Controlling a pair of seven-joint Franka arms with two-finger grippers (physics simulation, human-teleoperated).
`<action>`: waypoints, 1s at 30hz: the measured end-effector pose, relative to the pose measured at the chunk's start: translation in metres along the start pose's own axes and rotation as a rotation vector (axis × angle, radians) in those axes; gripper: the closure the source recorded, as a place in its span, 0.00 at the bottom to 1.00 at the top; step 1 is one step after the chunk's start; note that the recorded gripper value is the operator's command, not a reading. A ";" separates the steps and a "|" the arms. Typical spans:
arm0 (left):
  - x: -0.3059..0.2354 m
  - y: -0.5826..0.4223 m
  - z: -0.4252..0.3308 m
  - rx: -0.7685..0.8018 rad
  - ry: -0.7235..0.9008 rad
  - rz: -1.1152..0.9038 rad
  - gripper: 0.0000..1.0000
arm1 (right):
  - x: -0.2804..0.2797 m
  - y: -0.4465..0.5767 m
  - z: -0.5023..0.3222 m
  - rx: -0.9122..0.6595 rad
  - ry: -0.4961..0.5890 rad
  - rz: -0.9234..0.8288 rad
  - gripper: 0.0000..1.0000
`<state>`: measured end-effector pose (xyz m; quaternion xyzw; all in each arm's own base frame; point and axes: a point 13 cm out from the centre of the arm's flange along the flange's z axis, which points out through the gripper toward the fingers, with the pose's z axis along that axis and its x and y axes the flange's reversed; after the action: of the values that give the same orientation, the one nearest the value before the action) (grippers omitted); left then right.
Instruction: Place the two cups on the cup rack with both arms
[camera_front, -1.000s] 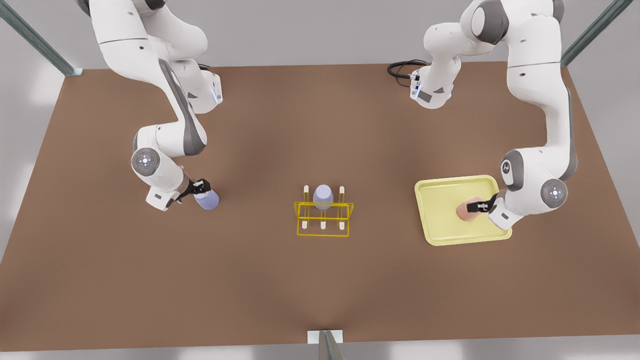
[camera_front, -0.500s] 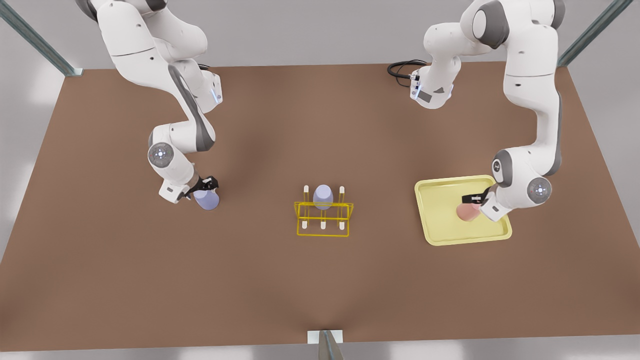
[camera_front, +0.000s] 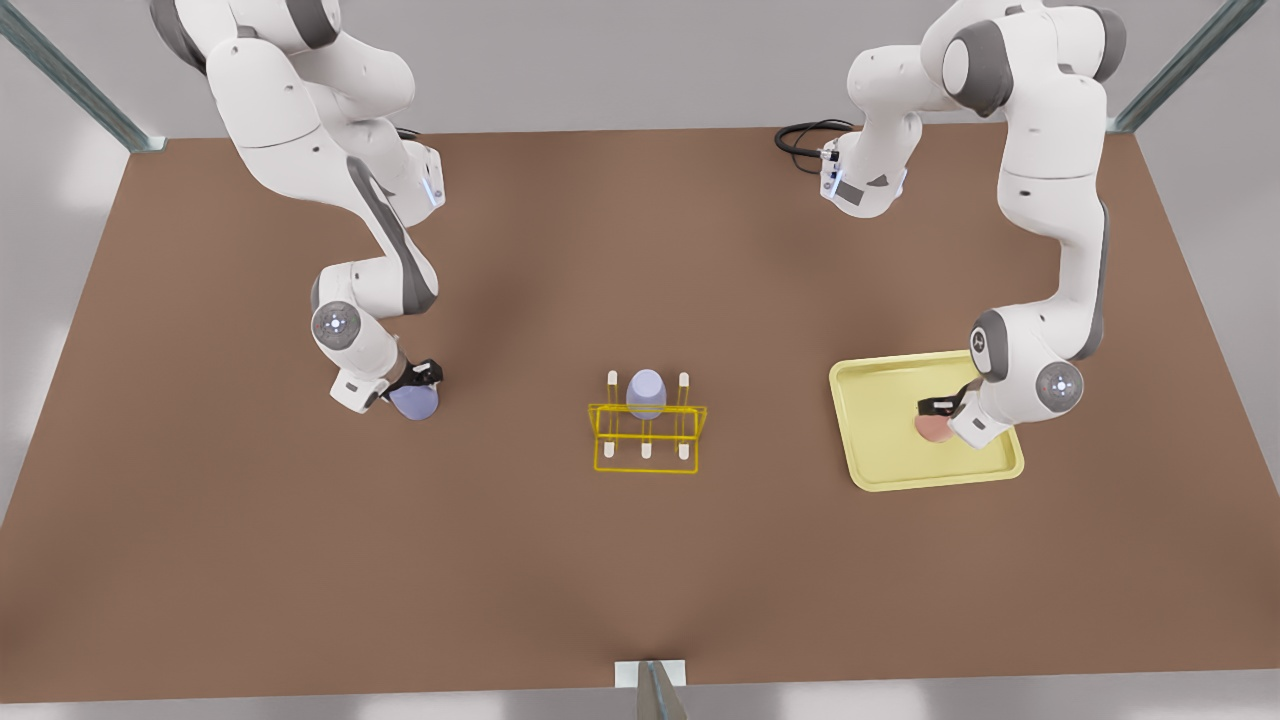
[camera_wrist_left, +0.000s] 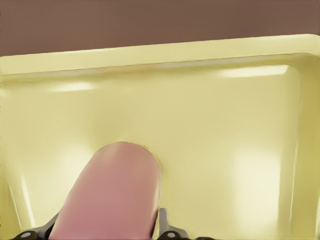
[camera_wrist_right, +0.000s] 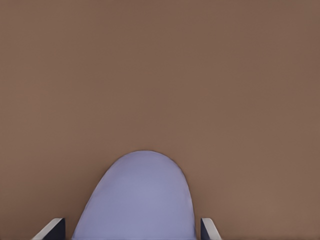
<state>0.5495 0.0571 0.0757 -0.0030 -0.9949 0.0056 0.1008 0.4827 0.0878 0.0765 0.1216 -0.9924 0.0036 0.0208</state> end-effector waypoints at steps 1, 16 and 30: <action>-0.001 0.000 -0.003 0.001 -0.005 0.001 0.19 | 0.001 0.000 0.000 0.000 0.001 0.001 0.00; -0.127 -0.330 -0.190 0.323 -0.173 0.134 0.18 | 0.004 -0.003 0.004 -0.001 0.012 0.012 0.12; -0.058 -0.475 -0.171 0.385 0.009 -0.066 0.18 | 0.004 -0.003 0.005 -0.002 0.024 0.016 0.12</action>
<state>0.6379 -0.4167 0.2373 0.0491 -0.9745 0.1927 0.1043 0.4798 0.0836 0.0714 0.1134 -0.9930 0.0044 0.0326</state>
